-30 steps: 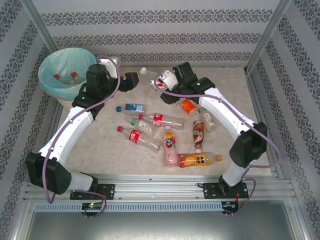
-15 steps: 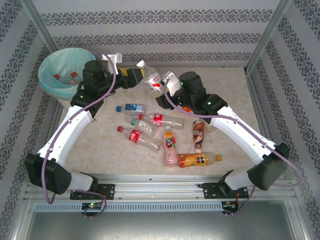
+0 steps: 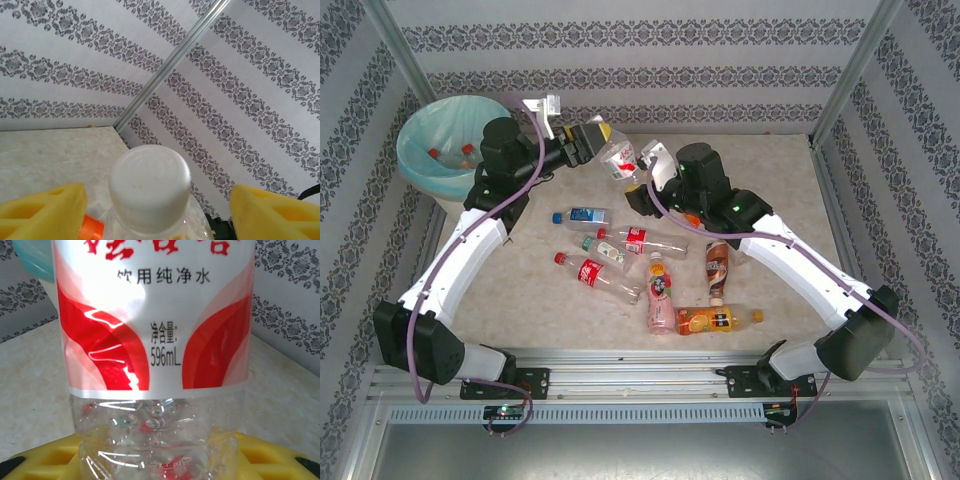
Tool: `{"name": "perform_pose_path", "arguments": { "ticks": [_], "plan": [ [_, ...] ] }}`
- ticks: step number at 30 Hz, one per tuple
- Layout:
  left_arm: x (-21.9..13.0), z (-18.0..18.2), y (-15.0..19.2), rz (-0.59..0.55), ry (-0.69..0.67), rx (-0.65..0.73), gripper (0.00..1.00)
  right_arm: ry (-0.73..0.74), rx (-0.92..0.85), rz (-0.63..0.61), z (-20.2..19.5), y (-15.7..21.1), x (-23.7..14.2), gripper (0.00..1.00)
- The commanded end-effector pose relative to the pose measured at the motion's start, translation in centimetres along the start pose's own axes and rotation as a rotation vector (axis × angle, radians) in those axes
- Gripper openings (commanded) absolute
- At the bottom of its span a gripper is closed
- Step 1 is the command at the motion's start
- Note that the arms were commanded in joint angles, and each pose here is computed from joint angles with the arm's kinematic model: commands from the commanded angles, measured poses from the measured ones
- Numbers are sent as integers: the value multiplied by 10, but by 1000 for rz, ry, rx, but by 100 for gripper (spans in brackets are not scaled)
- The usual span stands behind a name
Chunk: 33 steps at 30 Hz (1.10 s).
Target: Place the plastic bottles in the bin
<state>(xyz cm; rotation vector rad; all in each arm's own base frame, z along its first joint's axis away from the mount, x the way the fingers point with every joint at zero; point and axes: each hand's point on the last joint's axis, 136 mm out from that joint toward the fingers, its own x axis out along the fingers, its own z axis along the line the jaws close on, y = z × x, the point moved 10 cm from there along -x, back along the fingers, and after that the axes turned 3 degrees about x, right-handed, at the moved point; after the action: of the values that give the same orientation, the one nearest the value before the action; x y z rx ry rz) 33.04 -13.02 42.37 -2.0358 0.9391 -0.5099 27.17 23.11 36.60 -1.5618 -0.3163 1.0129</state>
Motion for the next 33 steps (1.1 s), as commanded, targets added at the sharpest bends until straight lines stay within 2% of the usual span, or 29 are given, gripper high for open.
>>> {"name": "perform_pose_path", "arguments": {
  "ticks": [1, 4, 6, 11, 14, 16, 18, 22, 23, 25, 33],
  "plan": [
    [-1, 2, -4, -27, 31, 6, 66, -61, -10, -39, 11, -4, 0, 51],
    [-3, 4, -4, -32, -7, 20, 52, -69, -49, -25, 17, -3, 1, 51],
    [-5, 3, -4, -32, -27, 28, 46, -68, -68, -18, 20, -3, 1, 51],
    [-11, -1, -6, -38, -48, 50, 20, -66, -88, -20, 27, -6, -2, 54],
    [-18, -6, -7, -51, -74, 76, 10, -61, -87, -29, 32, -8, -5, 62],
    [-25, -11, -10, -68, -106, 105, 0, -55, -84, -38, 35, -9, -8, 72],
    [-33, -16, -17, -94, -156, 137, 0, -48, -85, -53, 38, -11, -12, 79],
    [-47, -31, -30, -127, -220, 199, 0, -48, -81, -93, 42, -15, -25, 86],
    [-52, -36, -34, -141, -230, 214, 0, -47, -78, -107, 42, -16, -28, 93],
    [-60, -45, -42, -171, -250, 243, 0, -41, -76, -130, 42, -18, -35, 98],
    [-100, -77, -79, -282, -437, 404, 0, 1, -77, -200, 41, -25, -58, 98]
  ]
}}
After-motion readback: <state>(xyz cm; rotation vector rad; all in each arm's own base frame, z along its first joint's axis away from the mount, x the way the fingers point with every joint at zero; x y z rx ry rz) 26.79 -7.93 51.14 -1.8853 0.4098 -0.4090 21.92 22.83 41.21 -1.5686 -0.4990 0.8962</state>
